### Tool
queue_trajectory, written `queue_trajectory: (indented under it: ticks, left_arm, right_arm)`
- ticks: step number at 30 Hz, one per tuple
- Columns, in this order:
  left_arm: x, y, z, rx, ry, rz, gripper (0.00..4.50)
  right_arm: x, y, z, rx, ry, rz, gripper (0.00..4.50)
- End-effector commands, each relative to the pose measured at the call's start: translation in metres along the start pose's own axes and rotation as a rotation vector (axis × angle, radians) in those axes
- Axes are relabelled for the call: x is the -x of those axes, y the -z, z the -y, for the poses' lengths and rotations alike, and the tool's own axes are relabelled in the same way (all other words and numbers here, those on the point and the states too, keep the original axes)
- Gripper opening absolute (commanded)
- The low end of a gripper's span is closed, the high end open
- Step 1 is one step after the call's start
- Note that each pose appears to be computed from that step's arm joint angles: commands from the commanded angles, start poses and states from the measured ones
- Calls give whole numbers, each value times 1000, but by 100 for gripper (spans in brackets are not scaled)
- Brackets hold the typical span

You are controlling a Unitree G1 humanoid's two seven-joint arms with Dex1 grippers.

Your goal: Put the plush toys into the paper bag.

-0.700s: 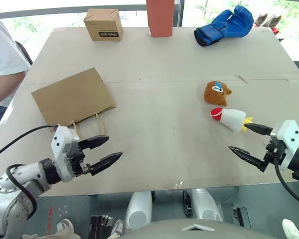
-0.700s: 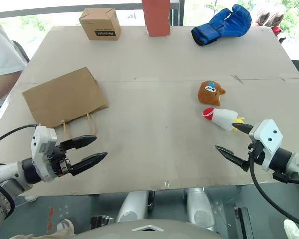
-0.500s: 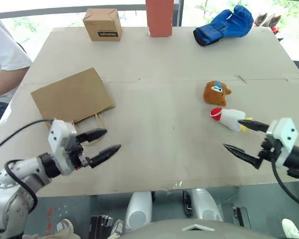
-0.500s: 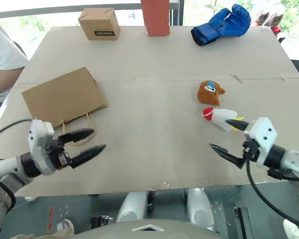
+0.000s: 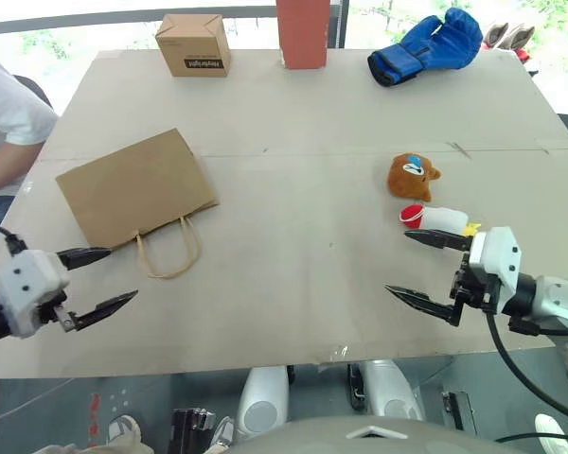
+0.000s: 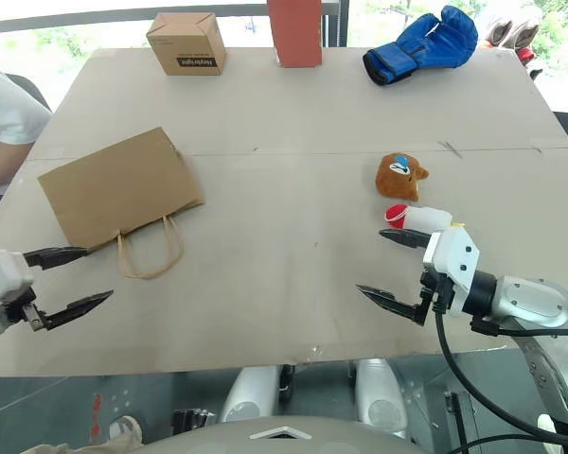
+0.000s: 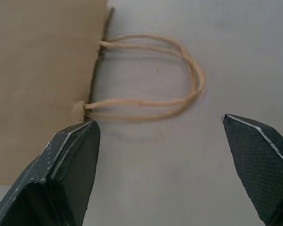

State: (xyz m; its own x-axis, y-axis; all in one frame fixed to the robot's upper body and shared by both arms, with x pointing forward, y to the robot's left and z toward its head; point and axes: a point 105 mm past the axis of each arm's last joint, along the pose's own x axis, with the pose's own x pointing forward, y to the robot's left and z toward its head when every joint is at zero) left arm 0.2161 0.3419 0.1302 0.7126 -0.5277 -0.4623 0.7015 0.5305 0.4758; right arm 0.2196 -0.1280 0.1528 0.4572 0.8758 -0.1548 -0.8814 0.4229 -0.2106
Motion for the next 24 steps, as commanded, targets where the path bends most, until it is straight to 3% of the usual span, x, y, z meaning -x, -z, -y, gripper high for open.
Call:
queue_trajectory:
  ticks: [1, 4, 7, 14, 15, 17, 22, 24]
  left_arm:
    - [-13, -6, -2, -120, 5, 5, 448]
    - [-24, -3, 0, -152, 21, -7, 448]
    - [-30, -2, 4, -148, 50, 1, 368]
    - [-35, -25, 0, -11, 54, 168, 29]
    - [-36, -31, 1, 47, 70, 204, 2]
    - [-42, -48, -1, 145, 88, 284, 0]
    - [-63, -98, 5, 282, 166, 437, 0]
    - [-72, -116, 10, 305, 200, 482, 0]
  right_arm:
    - [-3, -8, -2, 38, 4, 33, 450]
    - [-4, -7, -2, 36, 13, 32, 450]
    - [-6, -7, -2, 47, 34, 24, 450]
    - [-10, -12, -5, 17, 47, 45, 450]
    - [-12, -14, -5, -1, 38, 55, 425]
    - [-18, -18, -4, -45, 20, 78, 380]
    - [-45, -24, 8, -33, 19, 94, 132]
    - [-62, -26, 10, -24, 8, 106, 53]
